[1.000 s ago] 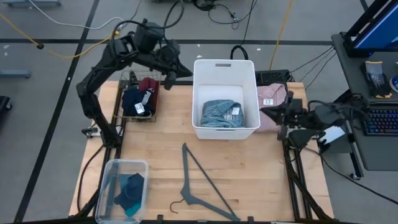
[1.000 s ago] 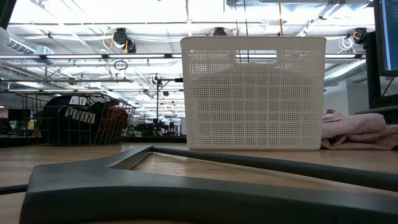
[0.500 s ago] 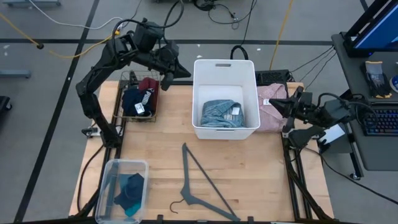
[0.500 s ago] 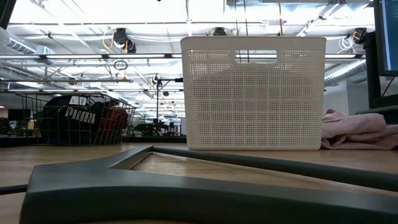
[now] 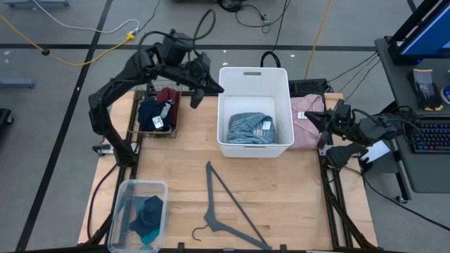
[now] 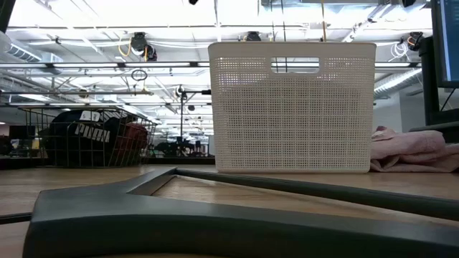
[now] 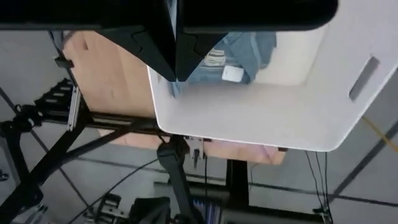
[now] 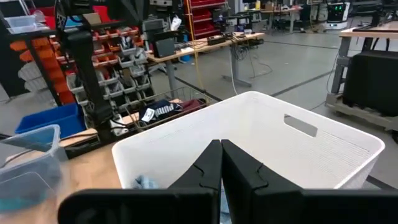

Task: Pick & Place Cloths
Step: Put the pink polo shirt into the white laundry bin

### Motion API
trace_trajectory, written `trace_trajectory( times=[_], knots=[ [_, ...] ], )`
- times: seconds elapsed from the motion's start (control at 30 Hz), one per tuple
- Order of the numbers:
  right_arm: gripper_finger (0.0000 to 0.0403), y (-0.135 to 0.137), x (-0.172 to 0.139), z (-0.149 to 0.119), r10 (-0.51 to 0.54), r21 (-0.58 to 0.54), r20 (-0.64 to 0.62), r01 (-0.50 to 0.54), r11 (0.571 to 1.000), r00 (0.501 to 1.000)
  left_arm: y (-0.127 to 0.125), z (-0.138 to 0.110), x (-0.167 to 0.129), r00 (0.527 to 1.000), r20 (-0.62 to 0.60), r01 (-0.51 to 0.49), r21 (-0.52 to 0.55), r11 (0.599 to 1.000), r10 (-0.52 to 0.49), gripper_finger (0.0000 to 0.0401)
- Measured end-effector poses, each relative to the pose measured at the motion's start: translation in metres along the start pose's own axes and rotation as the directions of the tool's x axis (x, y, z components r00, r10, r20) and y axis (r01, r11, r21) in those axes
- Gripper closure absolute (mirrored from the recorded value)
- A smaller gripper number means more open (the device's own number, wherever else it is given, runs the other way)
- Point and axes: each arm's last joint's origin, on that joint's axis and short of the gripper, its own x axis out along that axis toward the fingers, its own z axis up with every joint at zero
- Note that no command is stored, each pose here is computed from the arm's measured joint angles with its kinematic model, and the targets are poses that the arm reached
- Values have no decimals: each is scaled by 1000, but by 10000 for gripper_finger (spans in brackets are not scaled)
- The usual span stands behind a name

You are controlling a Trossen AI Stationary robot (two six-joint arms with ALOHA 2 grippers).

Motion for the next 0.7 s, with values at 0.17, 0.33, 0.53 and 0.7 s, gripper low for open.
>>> trace_trajectory(
  times=[0.17, 0.33, 0.53, 0.7],
  knots=[
    [403, 0, 0, -1, -2, 1, -5, 2, 1000, 1000, 3, -20, 26, 1000, -1, 13, -33, 999, -13, 399],
    [403, -1, 0, -2, -7, -2, -17, 7, 1000, 1000, -2, -39, 36, 996, 88, 24, -22, 999, -22, 395],
    [403, -4, 1, -6, -42, 44, -40, 43, 998, 998, -9, -75, 25, 984, 176, -10, -35, 999, 16, 395],
    [403, -9, 3, -7, -117, 93, -42, 120, 988, 992, -14, -104, 0, 977, 202, -57, -41, 998, 64, 399]
  ],
)
